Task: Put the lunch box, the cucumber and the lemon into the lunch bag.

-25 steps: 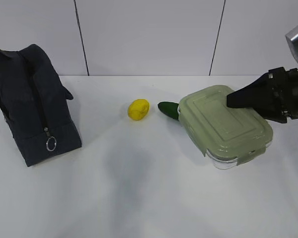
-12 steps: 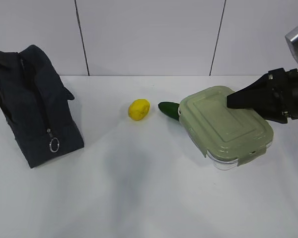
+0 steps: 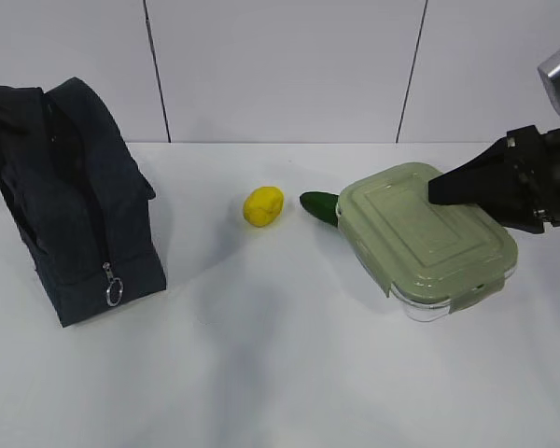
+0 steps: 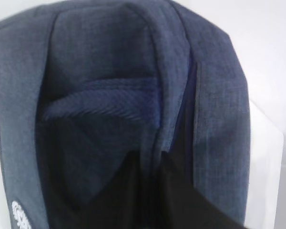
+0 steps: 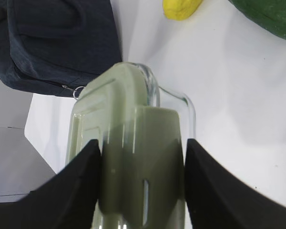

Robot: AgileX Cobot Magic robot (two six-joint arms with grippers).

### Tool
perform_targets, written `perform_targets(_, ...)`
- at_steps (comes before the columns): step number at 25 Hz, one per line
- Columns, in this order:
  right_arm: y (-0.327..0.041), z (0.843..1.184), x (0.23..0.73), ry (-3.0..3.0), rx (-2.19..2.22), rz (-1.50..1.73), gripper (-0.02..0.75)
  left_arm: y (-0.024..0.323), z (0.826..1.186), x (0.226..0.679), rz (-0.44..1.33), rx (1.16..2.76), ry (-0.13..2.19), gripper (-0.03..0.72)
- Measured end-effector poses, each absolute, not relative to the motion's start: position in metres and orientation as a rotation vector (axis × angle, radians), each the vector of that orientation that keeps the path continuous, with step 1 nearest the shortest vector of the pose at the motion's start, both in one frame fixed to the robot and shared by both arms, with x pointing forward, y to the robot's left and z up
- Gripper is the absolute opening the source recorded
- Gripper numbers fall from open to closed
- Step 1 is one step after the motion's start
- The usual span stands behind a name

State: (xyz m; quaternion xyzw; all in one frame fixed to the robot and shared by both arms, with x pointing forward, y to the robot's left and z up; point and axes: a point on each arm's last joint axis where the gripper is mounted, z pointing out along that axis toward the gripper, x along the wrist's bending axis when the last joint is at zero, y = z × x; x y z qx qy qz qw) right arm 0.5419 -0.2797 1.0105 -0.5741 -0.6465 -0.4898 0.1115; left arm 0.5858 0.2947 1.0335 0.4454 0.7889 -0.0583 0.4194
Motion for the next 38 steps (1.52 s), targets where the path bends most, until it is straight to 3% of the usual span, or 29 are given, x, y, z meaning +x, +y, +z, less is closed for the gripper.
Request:
perform_targets(8,-0.278,1.027,0.534,-1.905,-1.676,-1.474,0.407,0.283,1.054,0.562,-0.236,1.240,1.945,0.049)
perform_targets(13,-0.276,1.036,0.529,-1.909,-1.659,-1.494,0.407,0.249,1.055,0.547,-0.280,1.346,1.929,0.042)
perform_targets(28,-0.271,1.065,0.510,-1.912,-1.643,-1.547,0.407,0.191,1.033,0.518,-0.336,1.297,1.942,0.039)
perform_targets(38,-0.227,1.102,0.523,-2.015,-1.526,-1.611,0.405,0.185,1.034,0.519,-0.324,1.270,1.935,0.039)
